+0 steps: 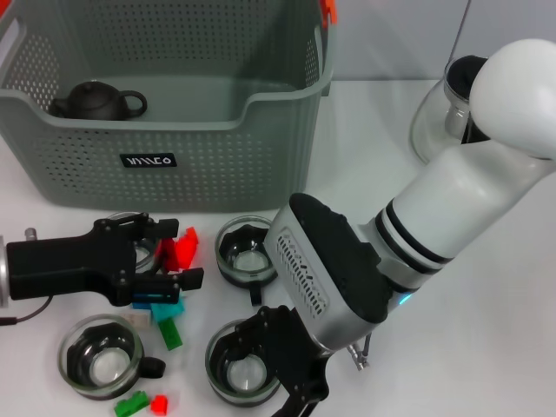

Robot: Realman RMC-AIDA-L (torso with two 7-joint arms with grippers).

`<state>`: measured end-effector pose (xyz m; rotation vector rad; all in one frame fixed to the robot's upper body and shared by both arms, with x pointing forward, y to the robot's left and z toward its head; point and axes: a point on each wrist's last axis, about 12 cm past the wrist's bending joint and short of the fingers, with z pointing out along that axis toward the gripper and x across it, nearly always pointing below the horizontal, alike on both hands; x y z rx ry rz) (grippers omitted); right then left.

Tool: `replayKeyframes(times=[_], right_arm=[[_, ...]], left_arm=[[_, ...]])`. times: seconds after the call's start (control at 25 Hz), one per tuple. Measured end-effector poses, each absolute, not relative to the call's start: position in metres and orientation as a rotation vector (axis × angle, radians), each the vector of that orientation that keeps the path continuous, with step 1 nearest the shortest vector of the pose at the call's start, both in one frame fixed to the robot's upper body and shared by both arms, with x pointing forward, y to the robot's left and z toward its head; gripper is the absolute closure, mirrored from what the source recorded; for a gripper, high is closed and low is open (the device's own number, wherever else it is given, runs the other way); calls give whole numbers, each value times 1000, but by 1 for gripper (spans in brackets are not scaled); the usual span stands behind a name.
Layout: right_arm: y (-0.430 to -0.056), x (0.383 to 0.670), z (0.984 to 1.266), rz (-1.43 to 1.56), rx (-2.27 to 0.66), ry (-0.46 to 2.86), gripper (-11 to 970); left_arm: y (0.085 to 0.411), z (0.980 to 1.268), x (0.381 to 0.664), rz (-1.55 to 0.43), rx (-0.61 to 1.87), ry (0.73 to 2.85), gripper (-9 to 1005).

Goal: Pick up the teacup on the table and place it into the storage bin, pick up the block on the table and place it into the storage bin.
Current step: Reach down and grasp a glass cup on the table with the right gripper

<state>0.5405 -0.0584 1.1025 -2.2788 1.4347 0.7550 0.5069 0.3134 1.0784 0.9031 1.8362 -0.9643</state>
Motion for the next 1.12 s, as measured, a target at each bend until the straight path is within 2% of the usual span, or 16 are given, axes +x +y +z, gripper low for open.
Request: replayKeyframes(times=[0.84, 0.92, 1.12], right_arm=[[-47, 539, 1098, 672, -2237, 1497, 69], [-46, 538, 1099, 672, -2236, 1489, 295], [-47, 537, 1098, 670, -2250, 1509, 501]], left_arm=[[321, 1081, 503, -969, 902, 1857, 47], [321, 1081, 503, -968, 902, 1857, 47], [321, 1081, 502, -967, 903, 1856, 47]])
